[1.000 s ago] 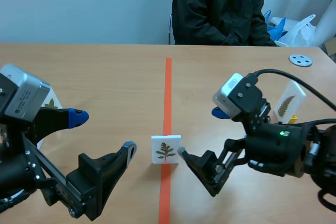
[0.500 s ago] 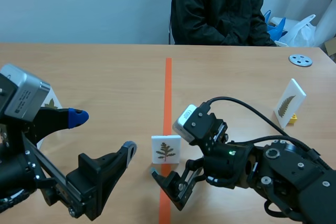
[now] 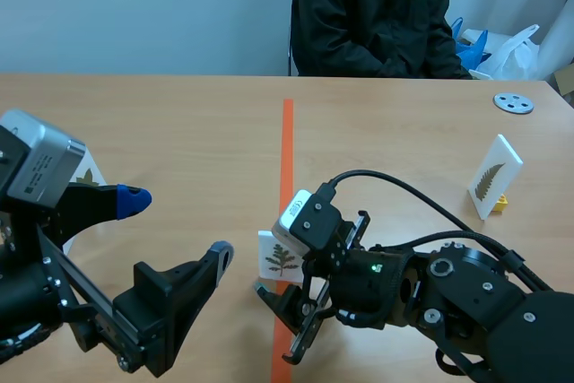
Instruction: Sort the leaf by its shape. The table is split by an orange tape line. A compound leaf with several leaflets goes to the left side, a simple leaf with one blade goes to the right side. Return to the home posture when a red brick is placed on the table.
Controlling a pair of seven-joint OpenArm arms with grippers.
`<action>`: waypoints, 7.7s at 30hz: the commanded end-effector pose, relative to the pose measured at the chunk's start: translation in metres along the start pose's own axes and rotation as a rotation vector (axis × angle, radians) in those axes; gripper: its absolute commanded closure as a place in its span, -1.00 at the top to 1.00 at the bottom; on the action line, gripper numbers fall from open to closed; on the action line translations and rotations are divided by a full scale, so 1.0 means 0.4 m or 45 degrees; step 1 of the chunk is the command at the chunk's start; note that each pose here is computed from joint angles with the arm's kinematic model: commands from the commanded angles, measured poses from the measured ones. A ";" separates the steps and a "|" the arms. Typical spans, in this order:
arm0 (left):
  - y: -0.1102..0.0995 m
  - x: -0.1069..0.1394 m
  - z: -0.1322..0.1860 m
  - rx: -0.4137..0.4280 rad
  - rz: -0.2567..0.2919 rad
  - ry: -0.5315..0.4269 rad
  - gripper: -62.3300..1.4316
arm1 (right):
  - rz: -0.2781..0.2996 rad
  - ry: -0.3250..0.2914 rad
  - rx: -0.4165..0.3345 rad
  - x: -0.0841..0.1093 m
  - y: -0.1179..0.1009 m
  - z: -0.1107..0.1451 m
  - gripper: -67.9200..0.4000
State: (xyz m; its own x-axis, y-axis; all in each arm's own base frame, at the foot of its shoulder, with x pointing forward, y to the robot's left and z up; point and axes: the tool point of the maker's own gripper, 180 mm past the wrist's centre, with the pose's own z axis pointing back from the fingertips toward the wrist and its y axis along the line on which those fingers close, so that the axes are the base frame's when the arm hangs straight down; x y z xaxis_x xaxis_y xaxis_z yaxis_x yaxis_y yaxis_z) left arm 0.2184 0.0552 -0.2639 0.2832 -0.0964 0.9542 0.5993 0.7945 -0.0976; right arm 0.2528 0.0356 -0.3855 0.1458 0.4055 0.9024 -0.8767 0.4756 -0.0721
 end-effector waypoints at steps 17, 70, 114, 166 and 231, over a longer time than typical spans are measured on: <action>-0.008 0.034 -0.001 -0.006 0.002 -0.063 1.00 | 0.037 -0.055 -0.054 0.045 -0.048 0.007 -0.95; -0.008 0.047 0.000 -0.007 0.002 -0.100 1.00 | -0.649 -0.106 -1.079 -0.143 -0.519 0.472 -0.94; -0.008 0.046 0.000 -0.007 -0.004 -0.097 1.00 | -0.707 0.053 -1.221 -0.245 -0.511 0.496 -0.70; -0.006 0.049 -0.002 -0.007 -0.007 -0.098 1.00 | -0.321 -0.239 -0.575 0.194 -0.299 0.535 1.00; -0.006 0.050 -0.002 -0.007 -0.006 -0.102 1.00 | -0.368 -0.182 -0.402 0.185 -0.221 0.437 1.00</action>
State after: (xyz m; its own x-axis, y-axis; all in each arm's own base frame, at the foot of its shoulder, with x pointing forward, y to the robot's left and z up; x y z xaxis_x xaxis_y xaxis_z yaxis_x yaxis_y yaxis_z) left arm 0.2204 0.0548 -0.2575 0.2534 -0.0770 0.9643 0.5993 0.7950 -0.0940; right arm 0.2571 -0.1135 -0.2455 0.3038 0.1408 0.9423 -0.6230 0.7777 0.0846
